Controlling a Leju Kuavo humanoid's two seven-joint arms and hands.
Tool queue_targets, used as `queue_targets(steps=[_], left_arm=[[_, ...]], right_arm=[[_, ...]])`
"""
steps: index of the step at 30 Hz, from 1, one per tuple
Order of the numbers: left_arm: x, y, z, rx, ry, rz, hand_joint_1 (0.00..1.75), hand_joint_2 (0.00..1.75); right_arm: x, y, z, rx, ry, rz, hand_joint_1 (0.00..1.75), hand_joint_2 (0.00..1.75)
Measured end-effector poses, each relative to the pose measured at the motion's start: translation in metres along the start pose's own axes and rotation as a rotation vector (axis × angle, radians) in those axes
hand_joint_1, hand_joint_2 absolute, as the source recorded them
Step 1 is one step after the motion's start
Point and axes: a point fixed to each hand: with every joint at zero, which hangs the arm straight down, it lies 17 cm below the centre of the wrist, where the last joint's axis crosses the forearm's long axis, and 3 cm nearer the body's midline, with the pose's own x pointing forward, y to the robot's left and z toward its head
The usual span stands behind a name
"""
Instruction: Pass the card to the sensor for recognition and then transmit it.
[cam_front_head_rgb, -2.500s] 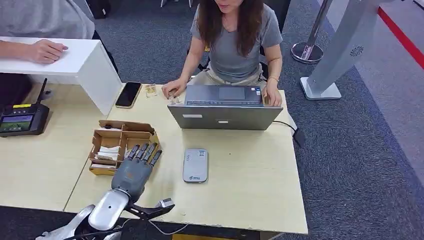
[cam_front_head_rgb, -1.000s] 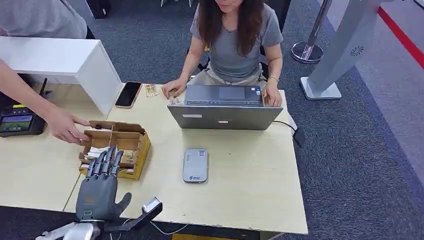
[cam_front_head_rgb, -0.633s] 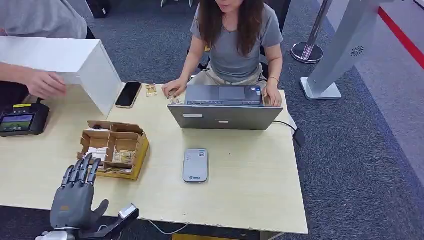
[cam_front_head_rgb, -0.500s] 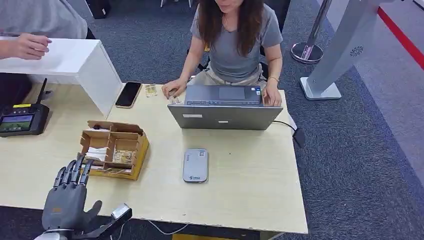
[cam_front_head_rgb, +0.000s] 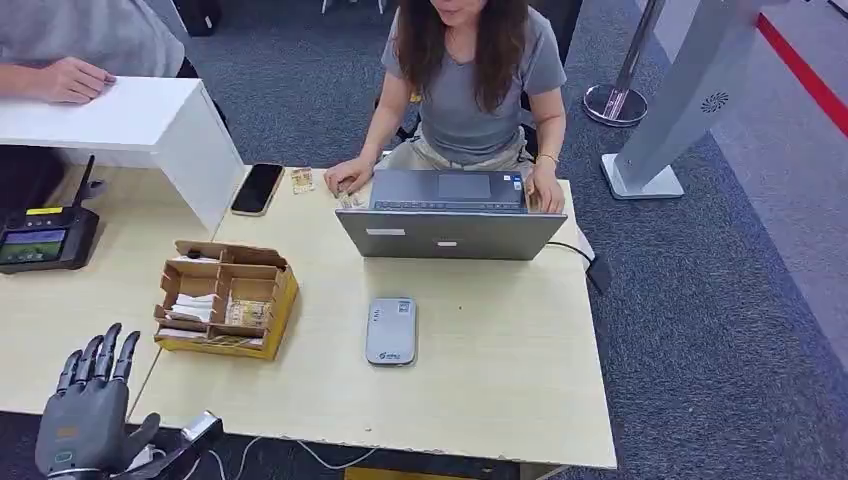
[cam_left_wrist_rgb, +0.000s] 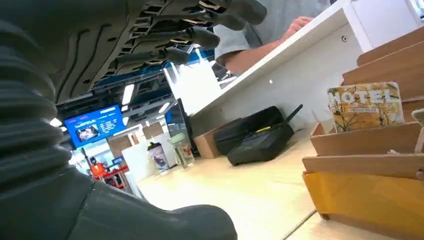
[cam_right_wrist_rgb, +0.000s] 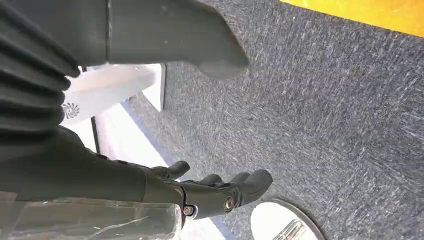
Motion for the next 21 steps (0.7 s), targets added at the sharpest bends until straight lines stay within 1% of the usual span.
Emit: queue_targets(steps=[6, 10, 15, 21], left_arm=[[-0.012, -0.007, -0.024, -0.012, -0.014, -0.025, 0.00, 1.75], [-0.020, -0.013, -0.039, -0.018, -0.004, -0.036, 0.00, 1.75], [-0.017, -0.018, -0.056, -0.024, -0.017, -0.045, 0.00, 1.75], [-0.010, -0.024, -0.067, -0.039, -0.047, -0.058, 0.00, 1.75]], right_arm=[[0.019, -0.006, 0.001, -0.004, -0.037, 0.039, 0.00, 1.75], [0.029, -0.009, 0.002, -0.007, -0.055, 0.063, 0.00, 1.75], [0.036, -0.011, 0.002, -0.012, -0.071, 0.081, 0.00, 1.75], [0.038, -0.012, 0.002, -0.015, -0.076, 0.098, 0.00, 1.75]])
